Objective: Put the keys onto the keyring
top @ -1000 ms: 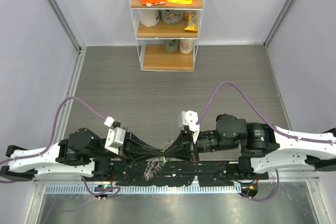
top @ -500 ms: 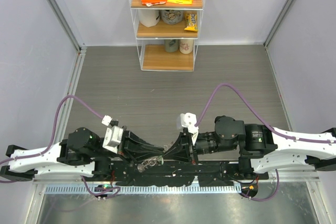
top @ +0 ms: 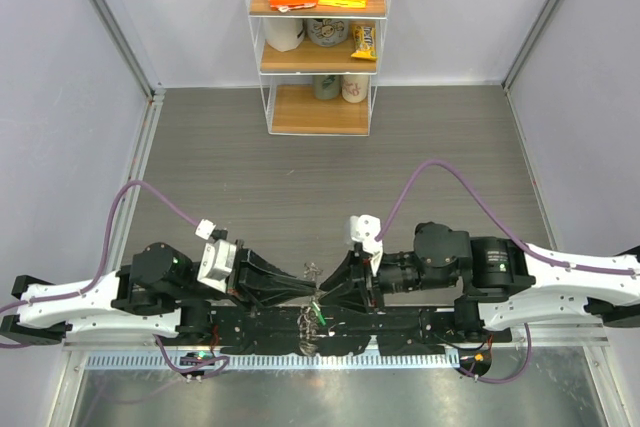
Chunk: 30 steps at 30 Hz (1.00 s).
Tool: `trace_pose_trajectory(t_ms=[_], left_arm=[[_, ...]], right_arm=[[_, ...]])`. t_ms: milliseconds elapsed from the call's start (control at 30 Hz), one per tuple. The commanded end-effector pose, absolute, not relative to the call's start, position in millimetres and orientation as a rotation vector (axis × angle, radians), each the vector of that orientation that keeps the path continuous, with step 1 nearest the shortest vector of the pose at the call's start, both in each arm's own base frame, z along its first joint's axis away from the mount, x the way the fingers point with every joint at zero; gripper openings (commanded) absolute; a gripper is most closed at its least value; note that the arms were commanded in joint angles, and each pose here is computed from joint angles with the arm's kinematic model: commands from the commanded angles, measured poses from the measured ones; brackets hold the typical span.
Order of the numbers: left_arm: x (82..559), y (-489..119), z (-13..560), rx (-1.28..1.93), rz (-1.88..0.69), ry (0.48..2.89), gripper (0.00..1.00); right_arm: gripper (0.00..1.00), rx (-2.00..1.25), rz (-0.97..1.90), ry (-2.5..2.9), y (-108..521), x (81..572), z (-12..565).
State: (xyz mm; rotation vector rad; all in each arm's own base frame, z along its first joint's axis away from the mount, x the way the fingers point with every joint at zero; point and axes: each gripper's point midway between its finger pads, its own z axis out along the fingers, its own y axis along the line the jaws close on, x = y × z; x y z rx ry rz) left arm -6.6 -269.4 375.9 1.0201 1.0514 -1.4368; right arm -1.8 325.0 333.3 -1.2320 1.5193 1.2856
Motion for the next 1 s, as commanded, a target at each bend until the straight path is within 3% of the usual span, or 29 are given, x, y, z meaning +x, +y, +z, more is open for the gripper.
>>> trace_pose_trajectory(t_ms=[0, 333, 967], left_arm=[[-8, -258, 418, 0.931, -1.473, 0.912, 0.0], [-6, -262, 413, 0.933, -1.465, 0.931, 0.0], [-8, -259, 415, 0.931, -1.475, 0.907, 0.0]], right_arm=[[0.35, -1.144, 1.281, 1.459, 305, 6, 362], [0.38, -1.165, 1.268, 1.358, 301, 7, 395], [0.4, -1.26, 1.233, 1.337, 334, 4, 390]])
